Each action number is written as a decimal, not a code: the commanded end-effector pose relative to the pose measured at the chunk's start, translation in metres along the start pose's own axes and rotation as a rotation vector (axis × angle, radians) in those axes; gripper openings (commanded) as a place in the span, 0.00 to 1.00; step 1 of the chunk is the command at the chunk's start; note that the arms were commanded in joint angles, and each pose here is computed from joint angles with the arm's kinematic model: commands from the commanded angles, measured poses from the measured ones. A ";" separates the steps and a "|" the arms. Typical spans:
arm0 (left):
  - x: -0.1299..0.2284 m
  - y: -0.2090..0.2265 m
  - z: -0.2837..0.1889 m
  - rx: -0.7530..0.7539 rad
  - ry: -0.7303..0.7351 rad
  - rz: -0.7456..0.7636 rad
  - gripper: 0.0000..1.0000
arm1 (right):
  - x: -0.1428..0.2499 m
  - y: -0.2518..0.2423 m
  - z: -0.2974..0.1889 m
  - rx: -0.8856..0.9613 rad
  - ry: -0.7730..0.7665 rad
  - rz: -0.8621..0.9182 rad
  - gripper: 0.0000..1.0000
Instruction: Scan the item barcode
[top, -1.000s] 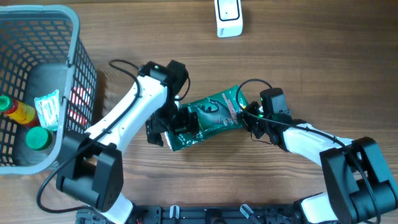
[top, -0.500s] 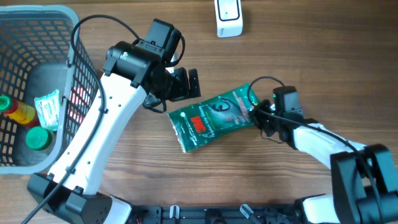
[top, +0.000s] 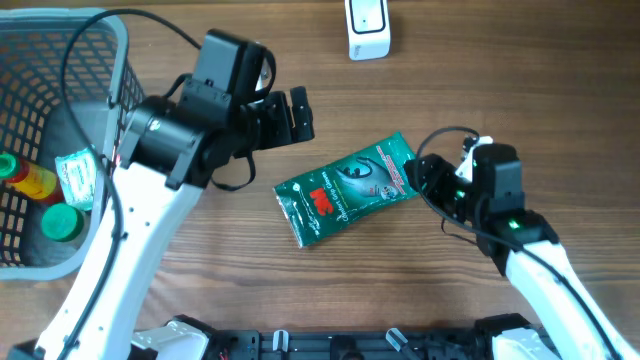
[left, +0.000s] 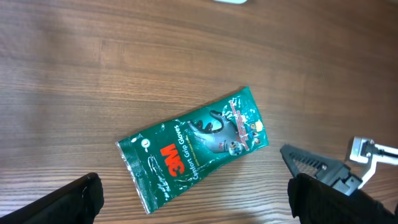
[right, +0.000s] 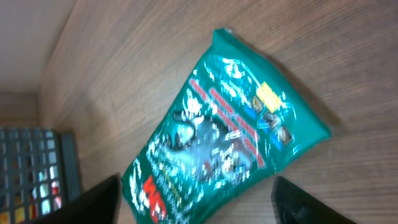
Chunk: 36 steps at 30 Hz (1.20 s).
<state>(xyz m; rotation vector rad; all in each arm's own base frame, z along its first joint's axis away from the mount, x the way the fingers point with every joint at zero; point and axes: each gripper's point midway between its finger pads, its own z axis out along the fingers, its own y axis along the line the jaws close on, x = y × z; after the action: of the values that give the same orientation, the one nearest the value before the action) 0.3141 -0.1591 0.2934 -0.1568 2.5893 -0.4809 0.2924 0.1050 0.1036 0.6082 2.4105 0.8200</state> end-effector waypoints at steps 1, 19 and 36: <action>-0.009 -0.001 -0.020 0.018 -0.072 0.009 1.00 | 0.004 0.005 -0.018 -0.017 -0.010 -0.049 0.99; -0.098 0.131 -0.142 -0.341 -0.722 -0.436 1.00 | 0.060 -0.049 -0.010 0.197 0.233 0.104 1.00; 0.000 0.300 -0.158 -0.791 -0.572 -1.219 1.00 | 0.086 -0.070 0.008 0.242 0.408 0.041 1.00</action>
<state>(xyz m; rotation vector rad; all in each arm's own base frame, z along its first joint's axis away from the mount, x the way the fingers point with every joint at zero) 0.2329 0.1580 0.3300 -1.7237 1.7229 0.2001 0.2181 0.0975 0.0220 0.8061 2.8780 0.6587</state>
